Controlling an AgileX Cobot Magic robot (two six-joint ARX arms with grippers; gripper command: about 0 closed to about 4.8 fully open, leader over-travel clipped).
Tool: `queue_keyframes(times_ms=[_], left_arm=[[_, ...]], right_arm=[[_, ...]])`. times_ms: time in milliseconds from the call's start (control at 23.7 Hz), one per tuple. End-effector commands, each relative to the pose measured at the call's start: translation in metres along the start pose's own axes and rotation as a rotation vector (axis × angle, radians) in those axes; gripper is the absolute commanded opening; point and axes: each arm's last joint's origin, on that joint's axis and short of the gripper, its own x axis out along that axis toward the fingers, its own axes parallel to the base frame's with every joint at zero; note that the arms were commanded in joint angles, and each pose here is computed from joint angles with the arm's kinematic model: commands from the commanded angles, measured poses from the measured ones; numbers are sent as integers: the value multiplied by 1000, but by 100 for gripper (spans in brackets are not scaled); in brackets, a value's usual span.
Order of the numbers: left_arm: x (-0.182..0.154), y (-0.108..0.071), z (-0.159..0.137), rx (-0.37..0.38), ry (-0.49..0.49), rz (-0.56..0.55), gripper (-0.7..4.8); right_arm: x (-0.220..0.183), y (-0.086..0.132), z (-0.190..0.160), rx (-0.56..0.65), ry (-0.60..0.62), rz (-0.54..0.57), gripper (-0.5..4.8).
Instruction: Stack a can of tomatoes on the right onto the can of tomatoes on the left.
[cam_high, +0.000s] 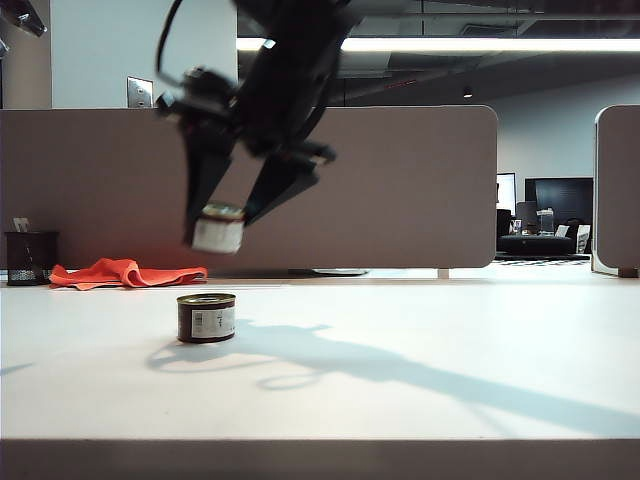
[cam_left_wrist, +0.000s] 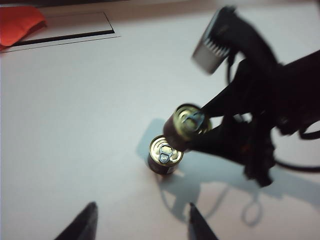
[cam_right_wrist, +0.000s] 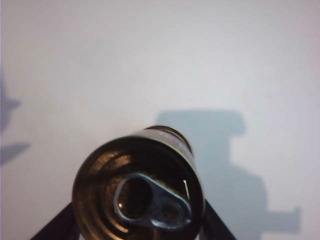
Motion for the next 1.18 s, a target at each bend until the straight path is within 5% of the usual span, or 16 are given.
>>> queue_keyframes(times_ms=[42, 465, 676, 972, 1057, 1099, 1141, 1184], left_arm=[[-2, -1, 1, 1, -2, -3, 224], [-2, -1, 1, 1, -2, -3, 224], [-2, -1, 1, 1, -3, -3, 224], [-2, -1, 1, 2, -3, -3, 224], [-2, -1, 1, 2, -3, -2, 224], [-2, -1, 1, 2, -4, 0, 224], [-2, -1, 1, 2, -4, 1, 224], [-2, 0, 2, 4, -7, 5, 224]], right_arm=[[17, 7, 9, -21, -32, -5, 278], [32, 5, 7, -42, 30, -52, 279], [33, 5, 7, -44, 28, -51, 382], [24, 5, 15, -44, 10, -56, 371], [7, 1, 25, -36, -29, -72, 326], [-12, -4, 33, -21, -73, -110, 228], [-35, -12, 40, -4, -118, -150, 50], [-47, -16, 42, 4, -138, -159, -18]])
